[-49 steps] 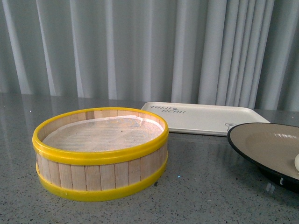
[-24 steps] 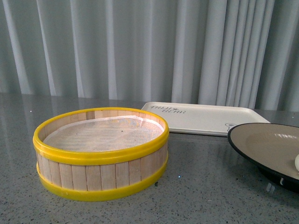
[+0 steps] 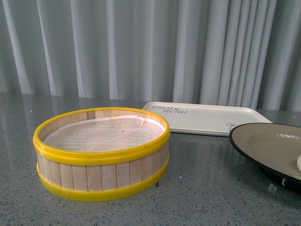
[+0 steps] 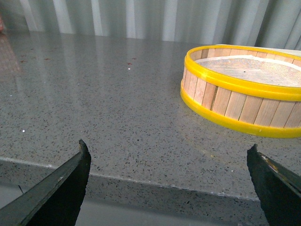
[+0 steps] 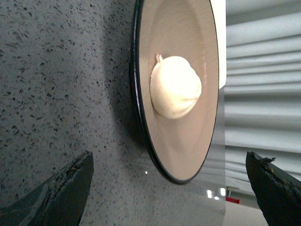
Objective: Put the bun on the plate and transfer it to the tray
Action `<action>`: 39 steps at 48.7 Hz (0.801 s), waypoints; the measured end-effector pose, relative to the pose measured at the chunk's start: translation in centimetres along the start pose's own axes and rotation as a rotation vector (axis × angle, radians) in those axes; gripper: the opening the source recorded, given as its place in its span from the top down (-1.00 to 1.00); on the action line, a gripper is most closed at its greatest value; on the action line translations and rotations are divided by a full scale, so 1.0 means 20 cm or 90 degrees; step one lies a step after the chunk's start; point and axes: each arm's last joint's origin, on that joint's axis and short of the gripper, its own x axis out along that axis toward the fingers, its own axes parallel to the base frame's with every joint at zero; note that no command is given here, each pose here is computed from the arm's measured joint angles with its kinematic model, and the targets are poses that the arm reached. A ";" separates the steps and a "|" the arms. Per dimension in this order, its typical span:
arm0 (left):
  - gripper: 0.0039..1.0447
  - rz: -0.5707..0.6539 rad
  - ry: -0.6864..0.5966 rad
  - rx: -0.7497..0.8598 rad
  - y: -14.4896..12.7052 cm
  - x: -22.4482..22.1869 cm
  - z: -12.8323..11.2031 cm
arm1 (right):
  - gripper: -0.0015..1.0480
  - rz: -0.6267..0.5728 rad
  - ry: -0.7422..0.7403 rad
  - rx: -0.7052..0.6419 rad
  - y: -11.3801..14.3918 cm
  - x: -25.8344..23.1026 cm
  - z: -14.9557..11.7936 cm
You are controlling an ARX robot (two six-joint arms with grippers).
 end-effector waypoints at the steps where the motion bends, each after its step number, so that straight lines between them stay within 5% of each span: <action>1: -0.88 0.000 0.000 0.000 0.00 0.00 0.00 | -0.84 0.002 -0.002 -0.003 0.00 0.01 0.00; 26: -0.88 0.000 0.000 0.000 0.00 0.00 0.00 | -0.83 0.023 -0.011 -0.049 0.02 0.19 0.00; 39: -0.88 0.000 0.000 0.000 0.00 0.00 0.00 | 0.00 0.015 -0.004 -0.050 0.02 0.27 -0.06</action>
